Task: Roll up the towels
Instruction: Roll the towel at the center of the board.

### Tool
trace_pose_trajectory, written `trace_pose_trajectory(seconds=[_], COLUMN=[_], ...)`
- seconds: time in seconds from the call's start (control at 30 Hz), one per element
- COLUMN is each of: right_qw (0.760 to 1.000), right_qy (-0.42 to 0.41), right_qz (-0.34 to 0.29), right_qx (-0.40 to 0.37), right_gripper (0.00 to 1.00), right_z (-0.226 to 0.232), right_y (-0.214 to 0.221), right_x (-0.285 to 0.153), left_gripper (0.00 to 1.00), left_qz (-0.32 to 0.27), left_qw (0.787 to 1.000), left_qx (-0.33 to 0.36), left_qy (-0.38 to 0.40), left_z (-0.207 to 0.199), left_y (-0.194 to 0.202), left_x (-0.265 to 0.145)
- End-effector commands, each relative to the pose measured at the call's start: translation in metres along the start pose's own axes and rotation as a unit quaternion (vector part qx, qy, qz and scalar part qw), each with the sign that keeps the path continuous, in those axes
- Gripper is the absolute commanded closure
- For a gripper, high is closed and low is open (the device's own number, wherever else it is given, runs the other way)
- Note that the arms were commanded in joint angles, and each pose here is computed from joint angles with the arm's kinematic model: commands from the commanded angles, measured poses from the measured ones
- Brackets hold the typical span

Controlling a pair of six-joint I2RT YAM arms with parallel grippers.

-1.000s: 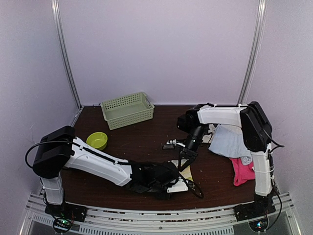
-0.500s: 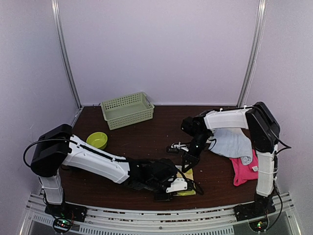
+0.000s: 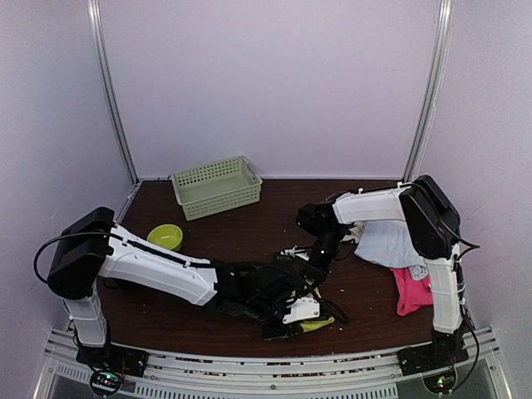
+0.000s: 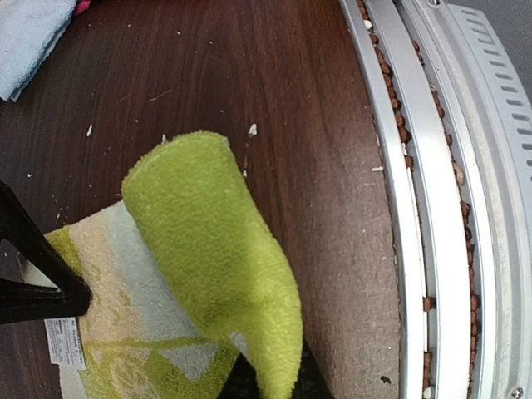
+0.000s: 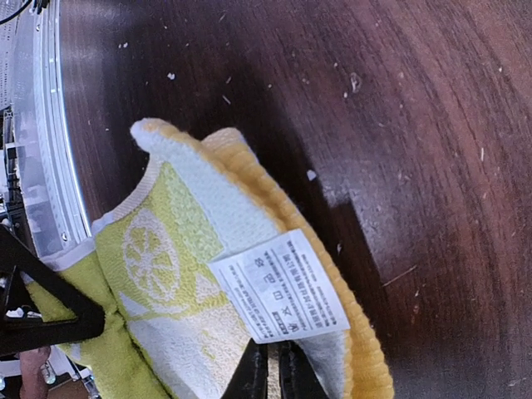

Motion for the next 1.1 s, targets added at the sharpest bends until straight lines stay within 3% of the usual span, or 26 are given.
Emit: trace_pose_trajectory(seconds=[0.0,0.13,0.4,0.63,0.8,0.93,1.07], right_qw=[0.996,0.997,0.999,0.995,0.984,0.97,0.952], right_qy=[0.084,0.078,0.036,-0.038,-0.017,-0.022,-0.031], right_qz=[-0.013,-0.014,-0.033,-0.081,-0.159,-0.226,-0.27], right_qx=[-0.004,-0.005,-0.011,-0.035,-0.076,-0.086,-0.143], right_gripper=[0.91,0.91,0.9,0.84,0.81,0.8,0.8], right_z=[-0.041,-0.039,-0.026,0.013,0.045,0.071,0.109], right_y=[-0.013,-0.013,-0.022,-0.025,-0.021,0.003,0.039], right_x=[0.022,0.021,0.003,-0.076,-0.148,-0.189,-0.217], left_gripper=[0.9,0.9,0.91,0.91,0.89,0.88,0.86], left_qz=[-0.025,-0.051,-0.079,-0.095,-0.1,-0.103,-0.105], left_qw=[0.998,0.989,0.972,0.952,0.936,0.914,0.899], left_qx=[-0.032,-0.099,-0.165,-0.225,-0.264,-0.307,-0.34], left_qy=[0.056,0.098,0.147,0.184,0.209,0.244,0.256], left_z=[-0.007,0.005,0.009,0.01,0.012,0.011,0.014], left_y=[-0.007,0.011,0.034,0.058,0.069,0.078,0.09], left_x=[0.002,0.013,0.031,0.042,0.049,0.053,0.057])
Point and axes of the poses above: each gripper's point midway between its finger pads, its own x axis out along the fingers, its own z axis along the line the jaws close on, y = z × x, the point moved 6 cm from there along -x, back along the fingers, and after that the axes turned 12 degrees about x, right-handed, at the moved point
